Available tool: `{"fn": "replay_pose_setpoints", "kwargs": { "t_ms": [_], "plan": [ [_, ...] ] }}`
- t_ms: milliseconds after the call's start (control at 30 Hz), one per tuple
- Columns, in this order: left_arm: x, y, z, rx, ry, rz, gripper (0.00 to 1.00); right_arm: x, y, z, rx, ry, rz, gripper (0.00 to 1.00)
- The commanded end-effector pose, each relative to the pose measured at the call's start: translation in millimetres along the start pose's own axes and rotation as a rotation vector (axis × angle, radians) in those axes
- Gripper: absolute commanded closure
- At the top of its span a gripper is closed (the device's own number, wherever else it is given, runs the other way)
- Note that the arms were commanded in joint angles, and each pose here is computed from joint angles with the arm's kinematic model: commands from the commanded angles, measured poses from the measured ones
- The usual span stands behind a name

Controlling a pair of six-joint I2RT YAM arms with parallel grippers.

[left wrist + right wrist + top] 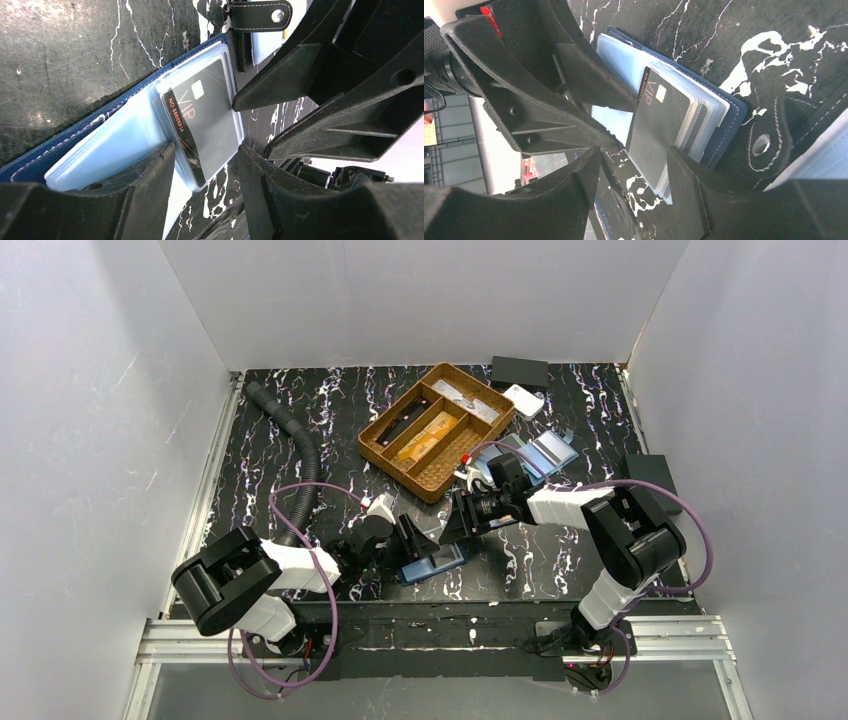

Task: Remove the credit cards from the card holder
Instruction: Remove the credit card from the card holder.

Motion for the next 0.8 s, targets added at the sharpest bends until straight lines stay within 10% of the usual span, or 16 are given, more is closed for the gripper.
{"fn": "replay_pose_setpoints", "kwargs": {
  "t_ms": [0, 767],
  "plan": [
    [-12, -5, 21, 0.09, 0.02, 0.035, 0.52, 7, 3, -1, 0.004, 0.004, 0.003, 0.4],
    [-20, -1, 28, 0.045, -0.098, 0.021, 0.58, -7, 23, -30, 0.013, 0.205, 0.122, 0.56]
  ]
}}
Point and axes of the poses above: each gripper's point midway between its finger pads, its own y axis out along the fingers, its own z axis along the line the jaws close on, x = y × z, the point moved 8 cm from there along -y, back along the fingers, and after that the axes turned 8 degrees about y, right-handed, at the moved point
